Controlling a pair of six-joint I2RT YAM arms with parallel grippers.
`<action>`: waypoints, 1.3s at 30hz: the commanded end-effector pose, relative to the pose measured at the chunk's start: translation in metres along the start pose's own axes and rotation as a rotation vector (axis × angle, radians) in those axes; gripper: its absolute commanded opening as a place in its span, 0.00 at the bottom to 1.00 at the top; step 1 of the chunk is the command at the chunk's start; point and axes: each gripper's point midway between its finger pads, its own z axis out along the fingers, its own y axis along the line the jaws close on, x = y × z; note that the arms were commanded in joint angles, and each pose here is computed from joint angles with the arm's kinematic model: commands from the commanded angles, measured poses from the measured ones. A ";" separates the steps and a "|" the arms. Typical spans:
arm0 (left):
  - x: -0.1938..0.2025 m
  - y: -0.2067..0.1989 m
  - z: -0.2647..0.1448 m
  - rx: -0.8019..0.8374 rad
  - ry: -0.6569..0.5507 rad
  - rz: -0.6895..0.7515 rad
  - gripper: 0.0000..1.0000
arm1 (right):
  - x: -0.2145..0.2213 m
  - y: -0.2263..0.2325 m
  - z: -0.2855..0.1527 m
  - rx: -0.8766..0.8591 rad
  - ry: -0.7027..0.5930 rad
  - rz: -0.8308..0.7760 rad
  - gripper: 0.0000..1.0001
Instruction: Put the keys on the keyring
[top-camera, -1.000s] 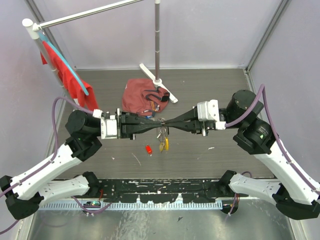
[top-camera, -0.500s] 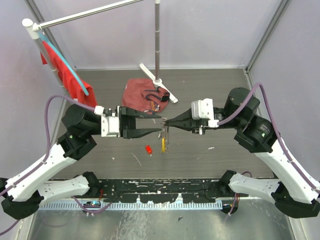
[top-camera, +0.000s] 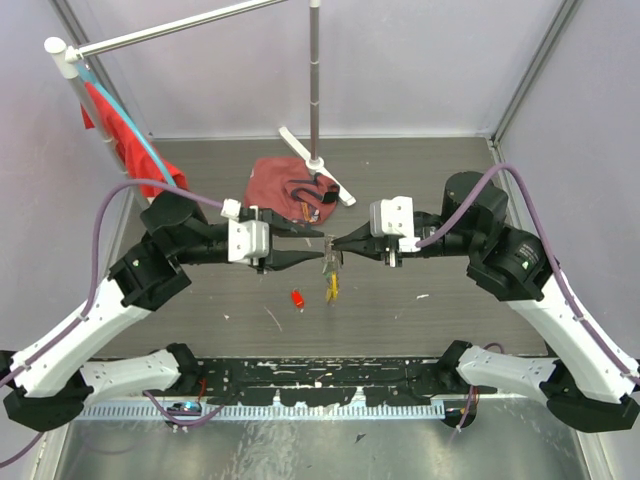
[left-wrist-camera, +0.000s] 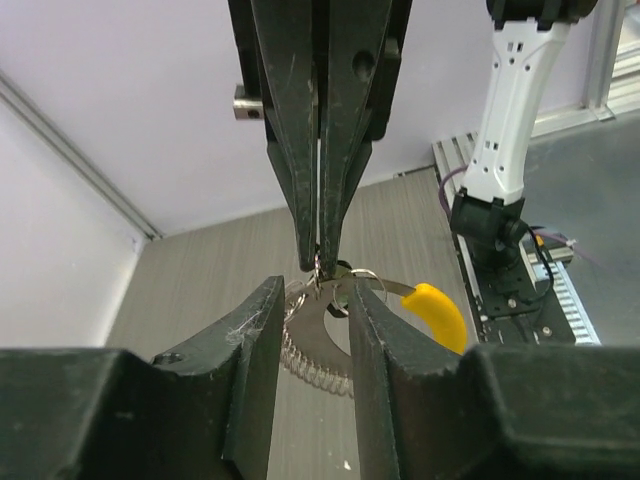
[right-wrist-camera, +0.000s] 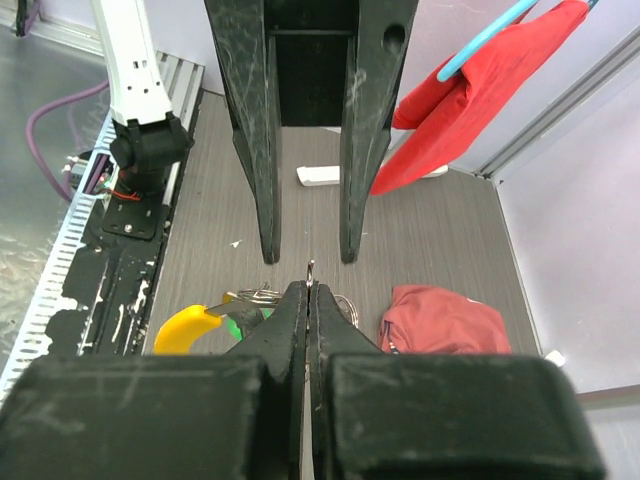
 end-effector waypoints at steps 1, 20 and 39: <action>-0.001 0.004 0.001 -0.005 0.028 -0.013 0.38 | -0.019 -0.010 -0.004 0.039 -0.038 -0.056 0.01; 0.006 0.009 0.007 -0.011 0.052 -0.030 0.29 | -0.012 -0.011 0.003 0.029 -0.034 -0.021 0.01; -0.006 0.017 -0.001 -0.115 -0.067 0.008 0.00 | -0.042 -0.016 -0.011 0.119 -0.160 -0.033 0.36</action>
